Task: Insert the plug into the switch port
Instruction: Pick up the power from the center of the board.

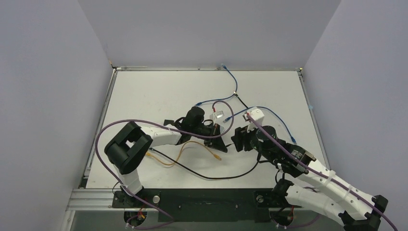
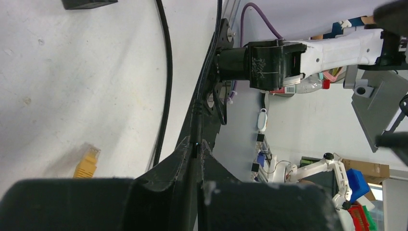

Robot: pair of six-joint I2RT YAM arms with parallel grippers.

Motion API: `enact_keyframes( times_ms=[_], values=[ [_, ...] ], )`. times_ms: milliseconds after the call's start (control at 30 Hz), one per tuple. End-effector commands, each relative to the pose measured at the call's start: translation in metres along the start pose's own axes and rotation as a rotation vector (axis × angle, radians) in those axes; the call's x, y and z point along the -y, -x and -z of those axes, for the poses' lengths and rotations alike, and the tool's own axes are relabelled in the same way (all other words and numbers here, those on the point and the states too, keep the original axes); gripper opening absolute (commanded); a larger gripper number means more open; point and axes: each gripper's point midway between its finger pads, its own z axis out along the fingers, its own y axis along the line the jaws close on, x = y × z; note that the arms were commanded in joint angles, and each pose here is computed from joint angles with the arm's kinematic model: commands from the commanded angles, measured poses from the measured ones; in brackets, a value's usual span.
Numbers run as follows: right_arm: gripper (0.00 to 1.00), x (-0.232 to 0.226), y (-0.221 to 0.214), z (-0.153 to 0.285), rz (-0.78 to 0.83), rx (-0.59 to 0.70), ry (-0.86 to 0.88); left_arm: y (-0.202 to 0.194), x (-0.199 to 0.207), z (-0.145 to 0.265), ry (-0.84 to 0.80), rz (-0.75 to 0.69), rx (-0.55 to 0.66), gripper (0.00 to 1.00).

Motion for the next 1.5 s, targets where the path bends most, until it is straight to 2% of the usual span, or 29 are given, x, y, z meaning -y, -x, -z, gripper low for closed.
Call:
enact_keyframes(
  times_ms=[0, 167, 333, 600, 867, 1000, 1467],
  values=[
    [0.56, -0.047, 0.004, 0.013, 0.282, -0.037, 0.271, -0.007, 0.025, 0.015, -0.03, -0.068, -0.03, 0.0],
    [0.55, -0.063, -0.009, 0.027, 0.605, -0.001, 0.407, -0.018, 0.03, 0.025, -0.019, -0.089, -0.055, 0.0],
    [0.55, -0.072, -0.012, 0.043, 0.823, 0.076, 0.52, -0.027, 0.037, 0.034, -0.018, -0.092, -0.069, 0.0],
    [0.57, -0.076, -0.039, 0.047, 1.098, 0.001, 0.642, -0.042, 0.043, 0.045, -0.003, -0.084, -0.107, 0.0],
    [0.51, -0.083, -0.035, 0.035, 1.194, 0.048, 0.616, -0.049, 0.048, 0.051, -0.01, -0.093, -0.128, 0.0],
    [0.44, -0.087, -0.035, 0.028, 1.225, 0.044, 0.615, -0.051, 0.047, 0.051, -0.016, -0.095, -0.137, 0.0],
    [0.34, -0.095, -0.04, 0.01, 1.29, 0.017, 0.613, -0.058, 0.052, 0.055, -0.045, -0.105, -0.154, 0.0]
  ],
)
